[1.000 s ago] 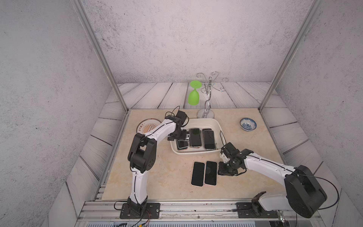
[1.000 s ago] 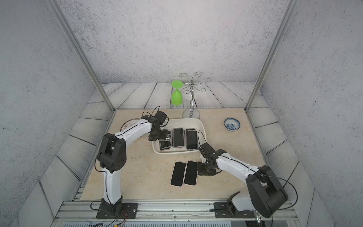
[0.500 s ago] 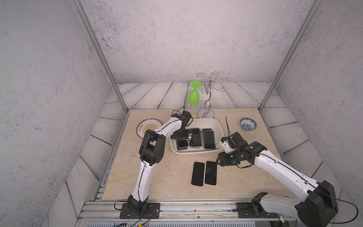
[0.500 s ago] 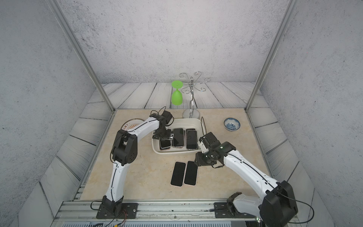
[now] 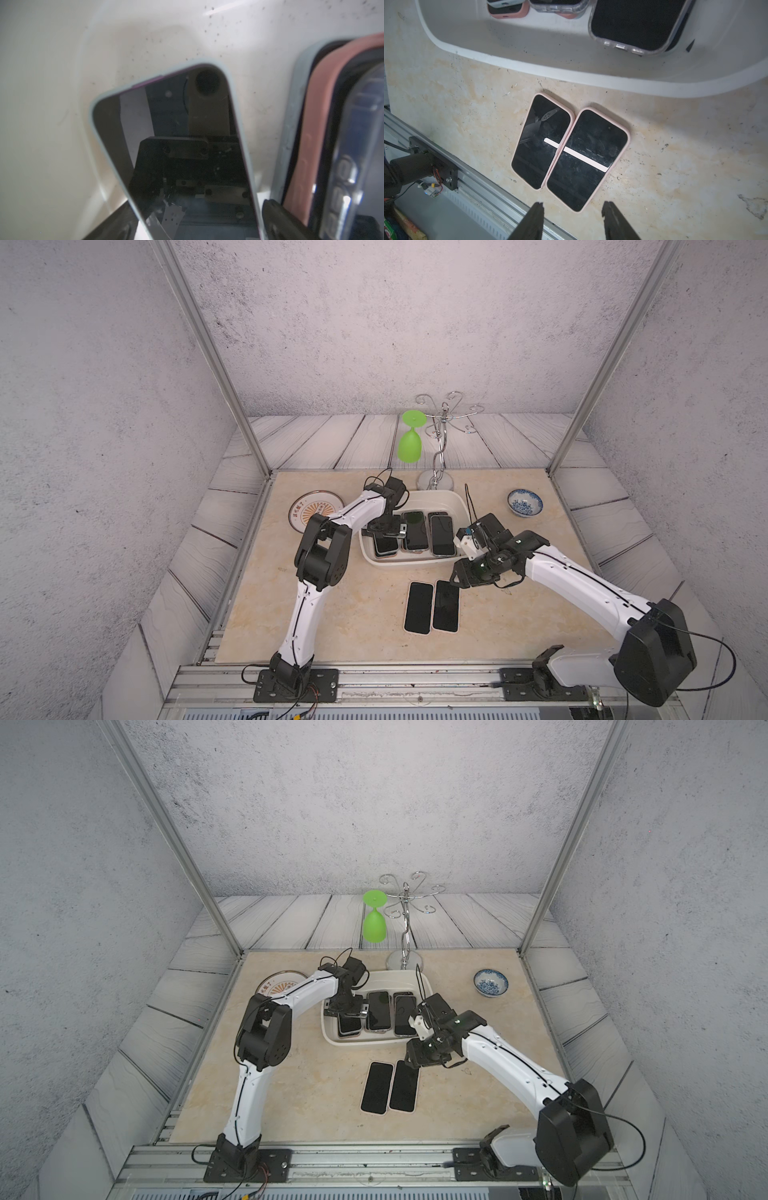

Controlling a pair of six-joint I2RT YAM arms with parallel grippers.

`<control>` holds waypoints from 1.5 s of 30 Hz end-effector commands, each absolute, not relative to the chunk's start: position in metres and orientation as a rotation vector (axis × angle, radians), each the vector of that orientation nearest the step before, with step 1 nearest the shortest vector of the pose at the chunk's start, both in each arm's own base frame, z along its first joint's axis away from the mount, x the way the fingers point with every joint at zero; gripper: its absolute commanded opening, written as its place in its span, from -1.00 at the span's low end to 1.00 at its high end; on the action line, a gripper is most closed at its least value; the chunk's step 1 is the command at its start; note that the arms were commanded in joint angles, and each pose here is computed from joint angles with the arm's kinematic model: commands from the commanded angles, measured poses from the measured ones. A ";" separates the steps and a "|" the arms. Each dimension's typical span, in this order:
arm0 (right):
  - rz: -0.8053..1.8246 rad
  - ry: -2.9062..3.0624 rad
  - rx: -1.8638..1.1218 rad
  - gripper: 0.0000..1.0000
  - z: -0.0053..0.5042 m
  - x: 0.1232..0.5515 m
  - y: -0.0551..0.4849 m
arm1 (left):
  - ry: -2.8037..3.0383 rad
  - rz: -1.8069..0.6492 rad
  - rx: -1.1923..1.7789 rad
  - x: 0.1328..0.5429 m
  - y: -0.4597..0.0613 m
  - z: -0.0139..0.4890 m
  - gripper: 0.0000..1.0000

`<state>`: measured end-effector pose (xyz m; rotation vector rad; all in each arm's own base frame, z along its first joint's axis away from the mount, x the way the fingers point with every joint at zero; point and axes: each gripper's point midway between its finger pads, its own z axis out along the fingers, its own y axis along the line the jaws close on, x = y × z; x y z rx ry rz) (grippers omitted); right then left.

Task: Take the phone out of the storage box
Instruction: Pick up the phone from the storage box.

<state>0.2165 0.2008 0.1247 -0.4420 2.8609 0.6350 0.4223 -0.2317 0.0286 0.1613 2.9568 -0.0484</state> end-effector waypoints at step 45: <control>1.258 2.581 -0.331 0.07 0.203 0.401 0.314 | 2.840 -0.483 0.403 0.384 -0.249 0.150 -0.28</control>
